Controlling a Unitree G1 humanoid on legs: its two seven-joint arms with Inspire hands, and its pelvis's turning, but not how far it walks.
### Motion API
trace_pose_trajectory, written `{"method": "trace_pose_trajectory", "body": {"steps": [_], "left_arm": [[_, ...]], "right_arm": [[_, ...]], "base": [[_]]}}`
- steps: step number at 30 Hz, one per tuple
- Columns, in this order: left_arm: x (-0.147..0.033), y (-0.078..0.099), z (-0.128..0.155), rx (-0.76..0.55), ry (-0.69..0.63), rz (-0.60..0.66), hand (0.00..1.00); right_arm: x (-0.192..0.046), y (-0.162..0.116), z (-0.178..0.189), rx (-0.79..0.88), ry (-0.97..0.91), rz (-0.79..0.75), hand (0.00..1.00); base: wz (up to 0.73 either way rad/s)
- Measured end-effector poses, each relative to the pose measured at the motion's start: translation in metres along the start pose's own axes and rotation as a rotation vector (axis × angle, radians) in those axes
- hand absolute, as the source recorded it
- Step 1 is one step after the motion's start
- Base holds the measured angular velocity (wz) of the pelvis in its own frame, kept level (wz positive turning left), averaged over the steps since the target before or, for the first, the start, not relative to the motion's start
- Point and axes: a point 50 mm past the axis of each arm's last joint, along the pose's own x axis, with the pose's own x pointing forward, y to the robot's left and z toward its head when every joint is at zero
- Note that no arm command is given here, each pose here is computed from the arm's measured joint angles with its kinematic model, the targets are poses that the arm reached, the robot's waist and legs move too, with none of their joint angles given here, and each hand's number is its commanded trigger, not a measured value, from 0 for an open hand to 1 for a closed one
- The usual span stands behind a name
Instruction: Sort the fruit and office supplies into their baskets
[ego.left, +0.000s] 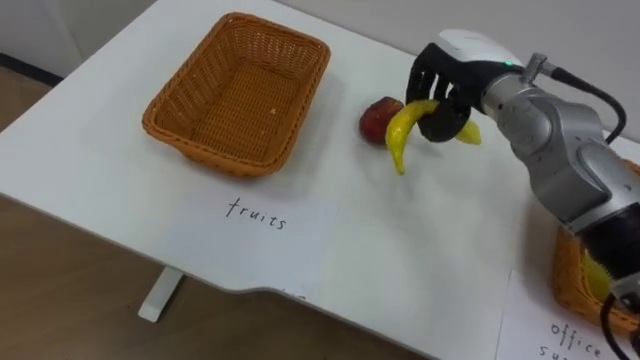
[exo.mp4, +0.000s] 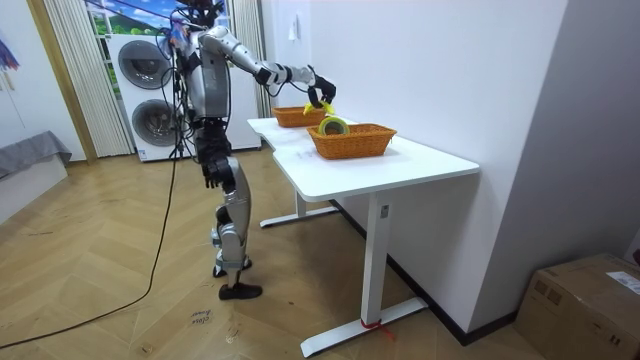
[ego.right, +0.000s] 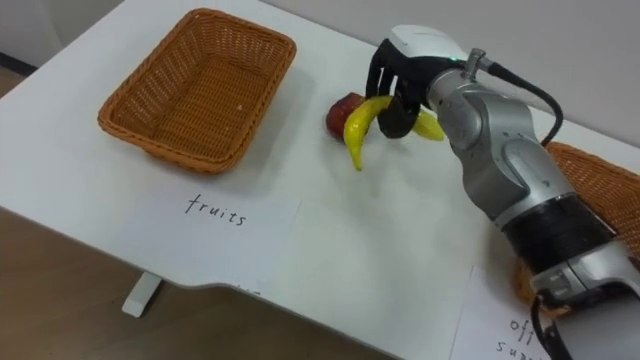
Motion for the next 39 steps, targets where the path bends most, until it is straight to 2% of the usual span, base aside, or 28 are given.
{"method": "trace_pose_trajectory", "body": {"steps": [6,15,27,39], "left_arm": [[-0.001,0.004,-0.011,-0.005,0.038,0.010,0.00],[-0.002,0.003,-0.023,-0.012,0.083,0.021,0.00],[-0.004,0.003,-0.029,0.002,0.099,0.035,0.00],[-0.004,0.005,-0.025,0.008,0.084,0.065,0.00]], "right_arm": [[-0.005,-0.010,0.018,-0.007,-0.075,-0.050,1.00],[-0.006,-0.012,0.023,-0.002,-0.089,-0.061,1.00],[-0.011,-0.017,0.051,0.028,-0.186,-0.102,1.00],[-0.011,-0.015,0.052,0.028,-0.177,-0.107,1.00]], "base": [[0.00],[0.00],[0.06],[0.03]]}}
